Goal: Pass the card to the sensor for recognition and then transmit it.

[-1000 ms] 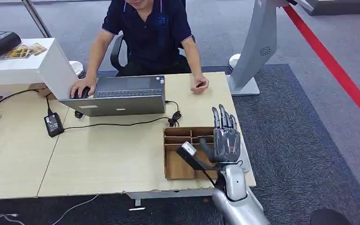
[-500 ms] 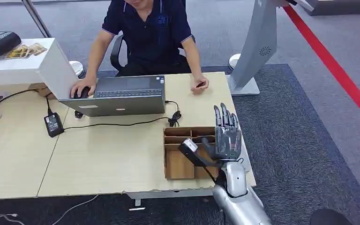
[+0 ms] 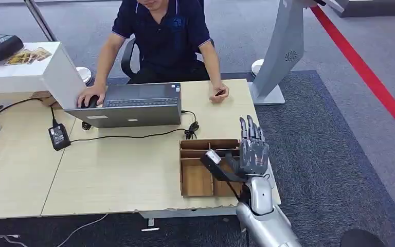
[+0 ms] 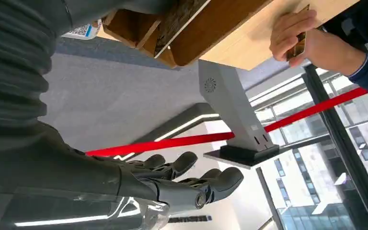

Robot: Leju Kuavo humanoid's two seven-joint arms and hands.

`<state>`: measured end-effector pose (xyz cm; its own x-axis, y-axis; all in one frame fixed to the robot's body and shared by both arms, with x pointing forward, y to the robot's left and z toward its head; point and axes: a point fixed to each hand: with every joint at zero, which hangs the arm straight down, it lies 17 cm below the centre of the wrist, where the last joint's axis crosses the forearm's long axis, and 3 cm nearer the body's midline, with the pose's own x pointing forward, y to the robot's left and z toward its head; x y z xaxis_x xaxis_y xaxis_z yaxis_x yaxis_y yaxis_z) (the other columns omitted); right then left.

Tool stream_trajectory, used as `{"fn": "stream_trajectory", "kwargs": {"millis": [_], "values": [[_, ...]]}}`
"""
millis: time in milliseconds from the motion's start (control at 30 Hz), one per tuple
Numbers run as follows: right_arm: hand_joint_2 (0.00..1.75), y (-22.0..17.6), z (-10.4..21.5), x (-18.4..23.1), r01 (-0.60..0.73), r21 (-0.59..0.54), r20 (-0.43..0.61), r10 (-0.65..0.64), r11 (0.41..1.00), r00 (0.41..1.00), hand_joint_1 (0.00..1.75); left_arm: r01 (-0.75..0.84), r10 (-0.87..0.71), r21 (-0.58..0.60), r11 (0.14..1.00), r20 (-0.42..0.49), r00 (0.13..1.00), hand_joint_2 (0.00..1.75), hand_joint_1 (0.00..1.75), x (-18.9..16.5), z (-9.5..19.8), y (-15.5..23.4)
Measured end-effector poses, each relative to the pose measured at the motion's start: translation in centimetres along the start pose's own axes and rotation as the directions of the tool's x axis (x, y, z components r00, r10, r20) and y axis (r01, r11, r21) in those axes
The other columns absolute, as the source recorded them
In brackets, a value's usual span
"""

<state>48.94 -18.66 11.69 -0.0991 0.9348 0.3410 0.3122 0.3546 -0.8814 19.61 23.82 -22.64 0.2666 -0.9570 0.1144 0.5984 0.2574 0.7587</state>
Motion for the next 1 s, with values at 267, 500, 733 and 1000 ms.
{"fn": "stream_trajectory", "kwargs": {"millis": [267, 500, 733, 1000], "values": [[1.75, 0.38, -0.14, -0.41, -0.024, 0.015, 0.009, 0.024, 1.000, 1.000, 0.00, -0.001, 0.001, 0.000, 1.000, 0.002, 1.000, 0.00, 0.00, 0.04, 0.00, 0.01], [1.75, 0.60, -0.33, -0.41, -0.038, 0.025, 0.021, 0.037, 0.999, 0.999, 0.00, -0.001, 0.001, 0.001, 1.000, 0.005, 1.000, 0.00, 0.00, 0.08, 0.00, 0.02], [1.75, 0.83, -0.51, -0.31, -0.054, 0.035, 0.039, 0.052, 0.998, 0.998, 0.00, -0.001, 0.001, 0.001, 1.000, 0.006, 1.000, 0.00, 0.00, 0.11, -0.01, 0.02], [1.75, 1.03, -0.65, -0.05, -0.068, 0.043, 0.063, 0.066, 0.997, 0.996, 0.00, -0.001, 0.001, 0.002, 1.000, 0.007, 1.000, 0.00, 0.00, 0.12, -0.01, 0.04]]}}
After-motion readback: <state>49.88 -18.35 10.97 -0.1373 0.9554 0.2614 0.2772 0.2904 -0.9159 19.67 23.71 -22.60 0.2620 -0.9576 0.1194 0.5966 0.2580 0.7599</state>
